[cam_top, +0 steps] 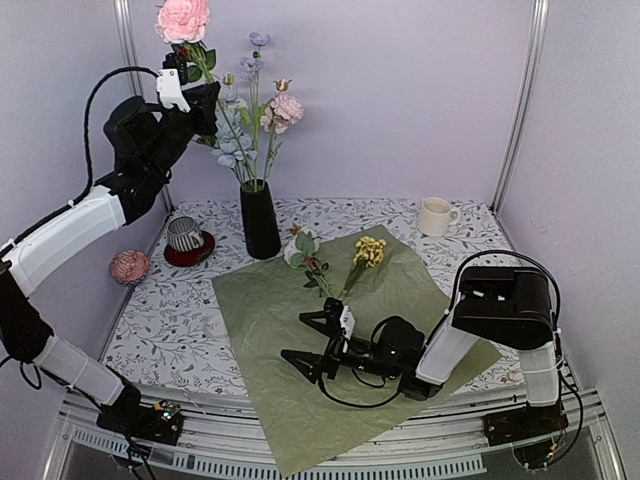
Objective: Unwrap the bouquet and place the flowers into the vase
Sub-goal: Place the fake flower in the vase.
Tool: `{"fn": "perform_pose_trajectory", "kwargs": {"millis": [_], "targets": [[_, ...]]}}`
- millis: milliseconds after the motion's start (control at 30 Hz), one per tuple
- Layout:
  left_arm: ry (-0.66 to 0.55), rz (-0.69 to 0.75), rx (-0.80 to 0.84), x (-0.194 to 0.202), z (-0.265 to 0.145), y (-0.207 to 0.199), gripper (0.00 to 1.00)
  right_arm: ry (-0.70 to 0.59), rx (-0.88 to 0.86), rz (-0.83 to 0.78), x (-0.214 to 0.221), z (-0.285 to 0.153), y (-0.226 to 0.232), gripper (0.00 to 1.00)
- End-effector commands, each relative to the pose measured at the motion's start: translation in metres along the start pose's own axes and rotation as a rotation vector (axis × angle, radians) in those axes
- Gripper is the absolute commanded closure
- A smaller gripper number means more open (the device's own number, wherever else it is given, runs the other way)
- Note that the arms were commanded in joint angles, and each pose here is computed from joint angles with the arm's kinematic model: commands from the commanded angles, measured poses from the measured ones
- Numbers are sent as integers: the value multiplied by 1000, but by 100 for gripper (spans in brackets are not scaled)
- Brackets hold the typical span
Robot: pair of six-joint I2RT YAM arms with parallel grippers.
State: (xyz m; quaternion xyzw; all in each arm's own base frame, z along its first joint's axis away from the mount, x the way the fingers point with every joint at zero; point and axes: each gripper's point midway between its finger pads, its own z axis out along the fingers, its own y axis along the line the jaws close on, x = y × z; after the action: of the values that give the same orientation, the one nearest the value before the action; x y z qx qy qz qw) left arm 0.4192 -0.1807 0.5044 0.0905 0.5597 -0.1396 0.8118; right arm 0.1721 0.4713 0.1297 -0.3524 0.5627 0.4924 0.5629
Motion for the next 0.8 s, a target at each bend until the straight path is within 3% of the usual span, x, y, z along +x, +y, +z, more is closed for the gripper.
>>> {"fn": "perform_pose_trajectory", "kwargs": {"millis": [0,233,533,767], "targets": [[-37,43,-44,-5,13,10,100,-151,-28,-21,-35,-7,8,1],[67,83,-76,51,28,16,100,-151,-33,-28,-35,-8,9,1],[303,16,-43,154,27,17,100,-158,-40,-34,-36,-11,11,1],[430,-16,-31,204,19,14,99,-159,-41,-33,-36,-12,11,1]]}}
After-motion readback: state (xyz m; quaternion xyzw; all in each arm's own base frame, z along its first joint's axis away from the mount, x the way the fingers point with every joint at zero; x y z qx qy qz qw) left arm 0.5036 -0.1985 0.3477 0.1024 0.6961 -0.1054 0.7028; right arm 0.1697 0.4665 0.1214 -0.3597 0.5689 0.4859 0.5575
